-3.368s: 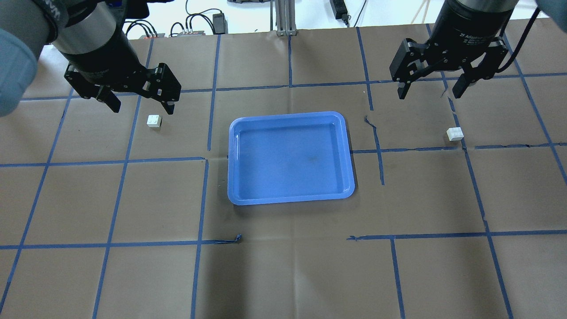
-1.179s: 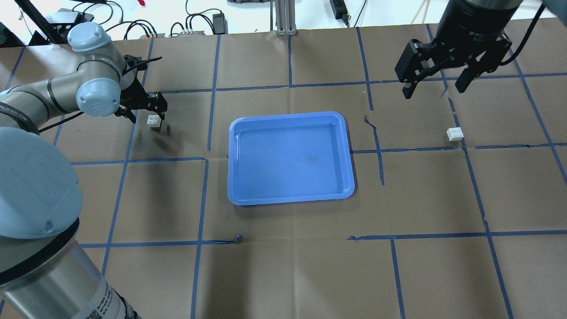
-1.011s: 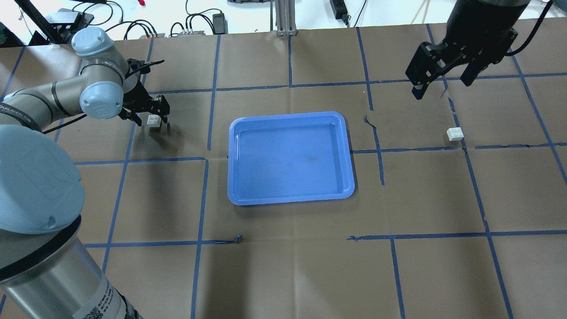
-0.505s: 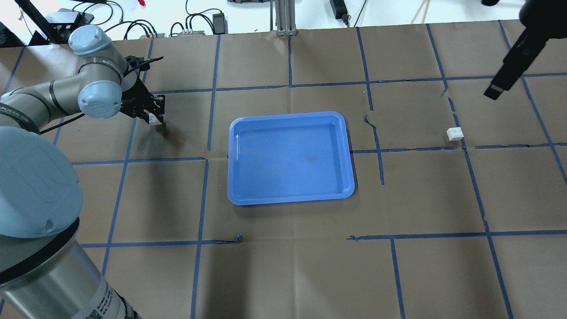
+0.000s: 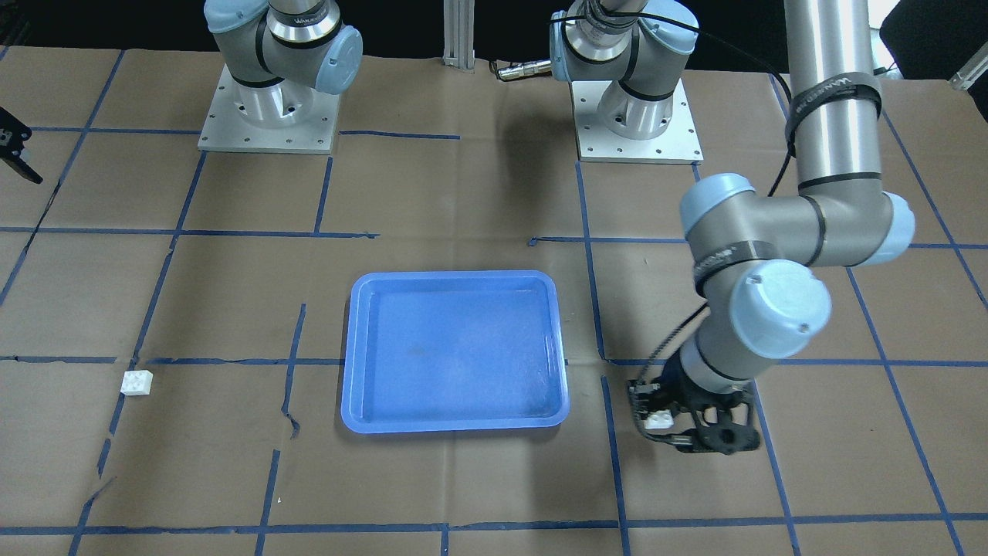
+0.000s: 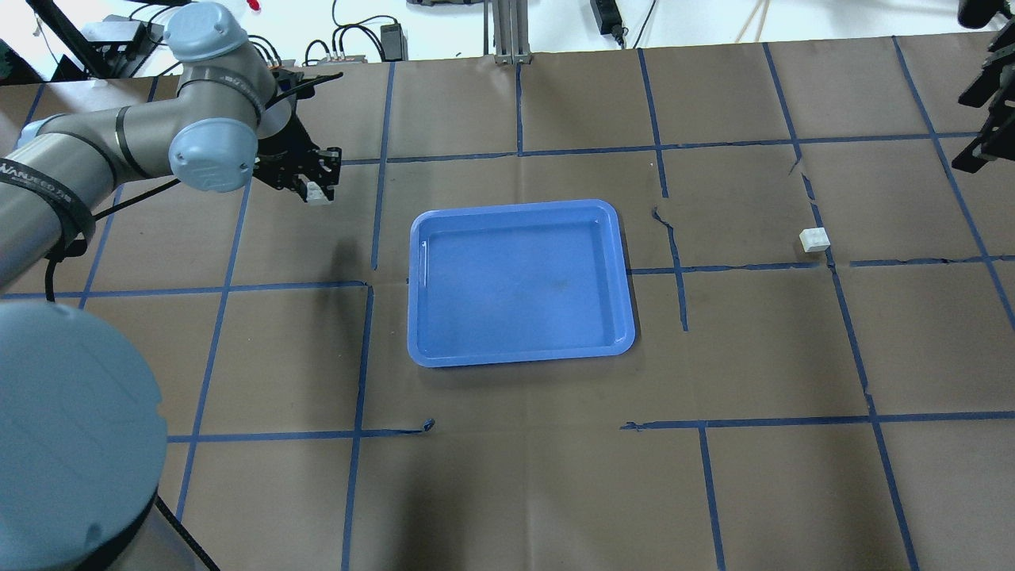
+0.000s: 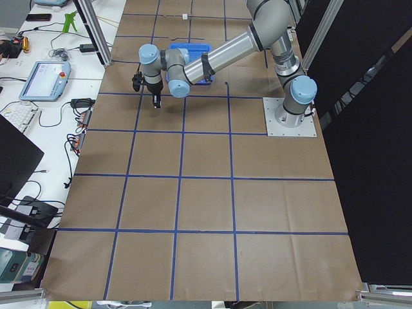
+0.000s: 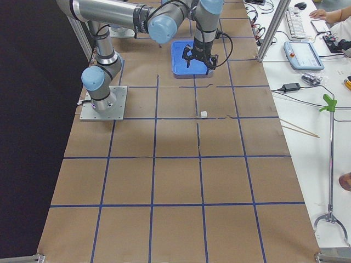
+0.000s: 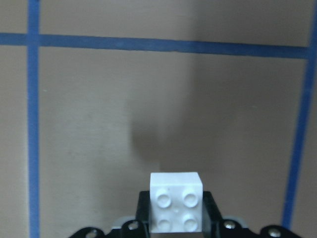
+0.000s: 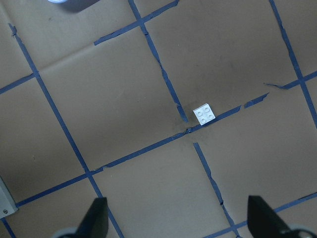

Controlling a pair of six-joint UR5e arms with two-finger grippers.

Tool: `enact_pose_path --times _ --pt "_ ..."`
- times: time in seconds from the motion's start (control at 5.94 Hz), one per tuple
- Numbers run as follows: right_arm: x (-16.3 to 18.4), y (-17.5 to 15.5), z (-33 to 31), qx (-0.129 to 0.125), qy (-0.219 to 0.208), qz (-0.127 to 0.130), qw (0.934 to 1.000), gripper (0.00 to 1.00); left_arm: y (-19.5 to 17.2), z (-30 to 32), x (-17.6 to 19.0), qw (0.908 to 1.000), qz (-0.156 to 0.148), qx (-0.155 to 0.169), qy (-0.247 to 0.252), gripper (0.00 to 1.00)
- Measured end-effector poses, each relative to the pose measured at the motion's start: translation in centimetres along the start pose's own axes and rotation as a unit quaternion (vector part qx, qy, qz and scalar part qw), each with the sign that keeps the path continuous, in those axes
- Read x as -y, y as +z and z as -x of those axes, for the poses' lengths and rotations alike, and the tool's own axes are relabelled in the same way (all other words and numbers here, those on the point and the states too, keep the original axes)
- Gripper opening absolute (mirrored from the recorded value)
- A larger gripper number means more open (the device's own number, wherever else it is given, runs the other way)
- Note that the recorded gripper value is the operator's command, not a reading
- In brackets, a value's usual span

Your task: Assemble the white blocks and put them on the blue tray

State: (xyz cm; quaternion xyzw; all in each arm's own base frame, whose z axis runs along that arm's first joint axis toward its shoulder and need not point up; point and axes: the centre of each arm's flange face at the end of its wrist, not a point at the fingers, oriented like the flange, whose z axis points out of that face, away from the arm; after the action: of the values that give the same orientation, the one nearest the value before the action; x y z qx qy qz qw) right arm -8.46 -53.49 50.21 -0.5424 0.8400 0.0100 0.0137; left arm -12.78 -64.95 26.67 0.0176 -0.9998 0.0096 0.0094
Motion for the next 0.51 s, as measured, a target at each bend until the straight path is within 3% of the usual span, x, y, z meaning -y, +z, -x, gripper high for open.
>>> enact_pose_path --times 0.34,0.51 --pt "-0.1 0.1 -0.1 -0.001 0.001 0.0 1.0 1.0 0.4 -13.1 -5.8 0.9999 0.011 0.0 -0.004 0.01" --pt "-0.1 0.1 -0.2 0.0 0.002 -0.001 1.0 1.0 1.8 -16.2 -8.0 0.999 0.022 0.002 0.039 0.01"
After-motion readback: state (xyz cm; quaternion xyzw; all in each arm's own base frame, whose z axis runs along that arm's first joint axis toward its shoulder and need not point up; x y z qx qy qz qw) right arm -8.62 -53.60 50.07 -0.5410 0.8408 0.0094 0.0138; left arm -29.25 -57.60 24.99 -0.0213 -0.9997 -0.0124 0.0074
